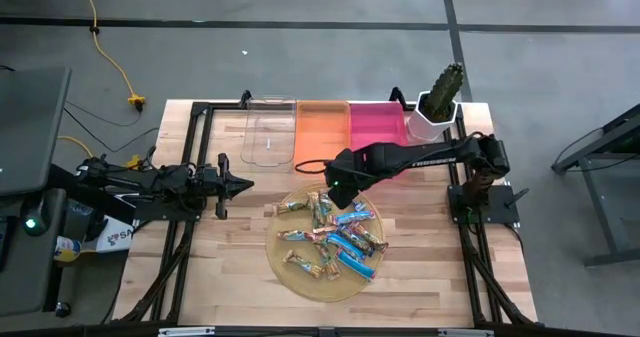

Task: Pick and place Granola Bars by type
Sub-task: Put the blue granola bar into the pink bin

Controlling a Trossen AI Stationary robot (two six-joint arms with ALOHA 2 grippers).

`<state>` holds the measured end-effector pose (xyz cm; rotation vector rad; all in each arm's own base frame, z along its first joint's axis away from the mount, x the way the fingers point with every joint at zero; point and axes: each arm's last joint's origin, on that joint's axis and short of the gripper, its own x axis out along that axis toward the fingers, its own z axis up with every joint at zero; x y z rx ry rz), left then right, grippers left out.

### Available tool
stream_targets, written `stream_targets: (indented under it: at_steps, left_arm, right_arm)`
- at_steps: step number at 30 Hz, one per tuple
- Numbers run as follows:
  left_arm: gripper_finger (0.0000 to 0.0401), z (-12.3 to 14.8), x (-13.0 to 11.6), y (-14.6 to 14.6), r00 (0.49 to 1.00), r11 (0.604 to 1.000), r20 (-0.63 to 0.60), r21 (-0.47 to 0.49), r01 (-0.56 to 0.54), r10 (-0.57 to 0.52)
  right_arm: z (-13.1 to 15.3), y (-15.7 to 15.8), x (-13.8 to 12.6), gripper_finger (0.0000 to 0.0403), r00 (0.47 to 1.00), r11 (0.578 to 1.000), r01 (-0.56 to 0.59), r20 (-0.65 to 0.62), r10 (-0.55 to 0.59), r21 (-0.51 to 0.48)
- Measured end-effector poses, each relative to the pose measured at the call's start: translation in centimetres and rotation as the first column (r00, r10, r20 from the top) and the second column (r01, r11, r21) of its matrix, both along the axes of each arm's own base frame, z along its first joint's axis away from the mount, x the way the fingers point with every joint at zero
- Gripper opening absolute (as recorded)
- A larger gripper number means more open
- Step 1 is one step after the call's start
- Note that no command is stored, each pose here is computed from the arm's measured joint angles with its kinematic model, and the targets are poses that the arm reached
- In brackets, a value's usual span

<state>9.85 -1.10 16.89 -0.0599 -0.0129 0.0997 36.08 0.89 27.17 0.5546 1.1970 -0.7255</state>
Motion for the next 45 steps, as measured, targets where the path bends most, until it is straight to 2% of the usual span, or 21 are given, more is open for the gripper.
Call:
stream_targets:
  at_steps: [5, 12, 16, 25, 32, 45]
  left_arm:
    - [0.0001, 0.0, 0.0, 0.0, 1.0, 1.0, 0.0, 0.0, 0.0, 0.0]
    - [0.0001, 0.0, 0.0, 0.0, 1.0, 1.0, 0.0, 0.0, 0.0, 0.0]
    - [0.0001, 0.0, 0.0, 0.0, 1.0, 1.0, 0.0, 0.0, 0.0, 0.0]
    - [0.0001, 0.0, 0.0, 0.0, 1.0, 1.0, 0.0, 0.0, 0.0, 0.0]
    - [0.0001, 0.0, 0.0, 0.0, 1.0, 1.0, 0.0, 0.0, 0.0, 0.0]
    - [0.0001, 0.0, 0.0, 0.0, 1.0, 1.0, 0.0, 0.0, 0.0, 0.0]
  right_arm:
    - [-1.8, 0.5, 0.9, 0.0185, 0.999, 1.0, 0.014, -0.043, -0.014, -0.008]
    - [-4.9, 0.6, 2.2, 0.019, 0.994, 0.994, 0.049, -0.107, -0.039, 0.095]
    - [-5.9, 0.2, 3.0, 0.019, 0.995, 0.99, 0.049, -0.095, -0.036, 0.13]
    - [-6.0, -1.5, 2.8, 0.0209, 0.99, 0.992, -0.032, -0.131, 0.047, 0.118]
    - [-6.0, -1.8, 1.8, 0.0221, 0.962, 0.983, -0.111, -0.234, 0.143, 0.145]
    - [-6.3, -0.4, 1.9, 0.0222, 0.961, 0.976, -0.17, -0.197, 0.194, 0.132]
